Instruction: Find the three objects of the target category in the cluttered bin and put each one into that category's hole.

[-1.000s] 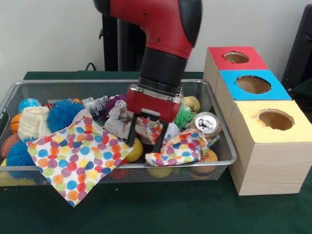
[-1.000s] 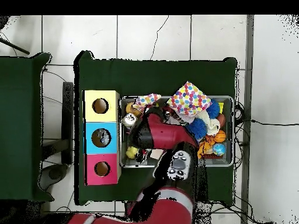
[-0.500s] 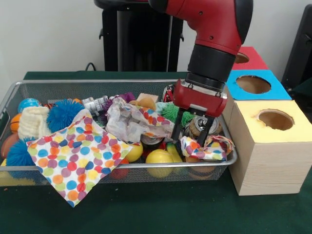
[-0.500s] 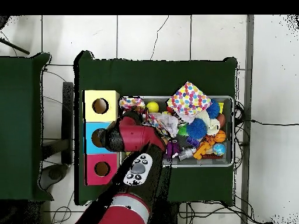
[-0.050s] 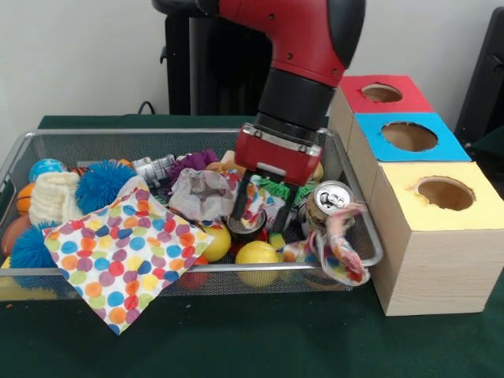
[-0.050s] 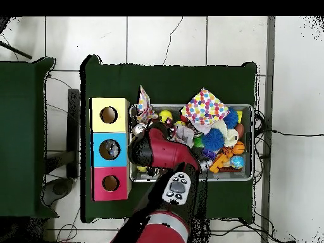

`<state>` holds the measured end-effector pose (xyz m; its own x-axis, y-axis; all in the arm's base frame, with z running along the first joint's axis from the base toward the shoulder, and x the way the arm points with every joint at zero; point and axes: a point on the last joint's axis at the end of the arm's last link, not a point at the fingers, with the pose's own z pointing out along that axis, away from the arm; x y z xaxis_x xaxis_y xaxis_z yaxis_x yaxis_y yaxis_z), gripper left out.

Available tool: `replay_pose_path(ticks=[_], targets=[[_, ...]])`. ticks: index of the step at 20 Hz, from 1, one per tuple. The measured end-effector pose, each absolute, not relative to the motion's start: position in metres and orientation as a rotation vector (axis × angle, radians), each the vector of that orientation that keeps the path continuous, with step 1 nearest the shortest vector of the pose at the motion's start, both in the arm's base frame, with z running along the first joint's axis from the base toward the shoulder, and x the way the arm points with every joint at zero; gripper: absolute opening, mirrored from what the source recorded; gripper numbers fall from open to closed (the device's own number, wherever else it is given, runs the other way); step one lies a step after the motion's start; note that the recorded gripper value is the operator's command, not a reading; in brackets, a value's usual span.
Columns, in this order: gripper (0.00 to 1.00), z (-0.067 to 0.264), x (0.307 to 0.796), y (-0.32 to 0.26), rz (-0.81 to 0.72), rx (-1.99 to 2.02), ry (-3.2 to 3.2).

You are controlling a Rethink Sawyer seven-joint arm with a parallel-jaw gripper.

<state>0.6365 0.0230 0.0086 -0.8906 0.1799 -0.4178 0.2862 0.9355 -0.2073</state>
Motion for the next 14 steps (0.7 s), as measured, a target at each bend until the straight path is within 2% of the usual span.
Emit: replay_pose_path(ticks=[14], targets=[[1.00, -0.003, 0.601, 0.027, -0.362, 0.527, 2.801]])
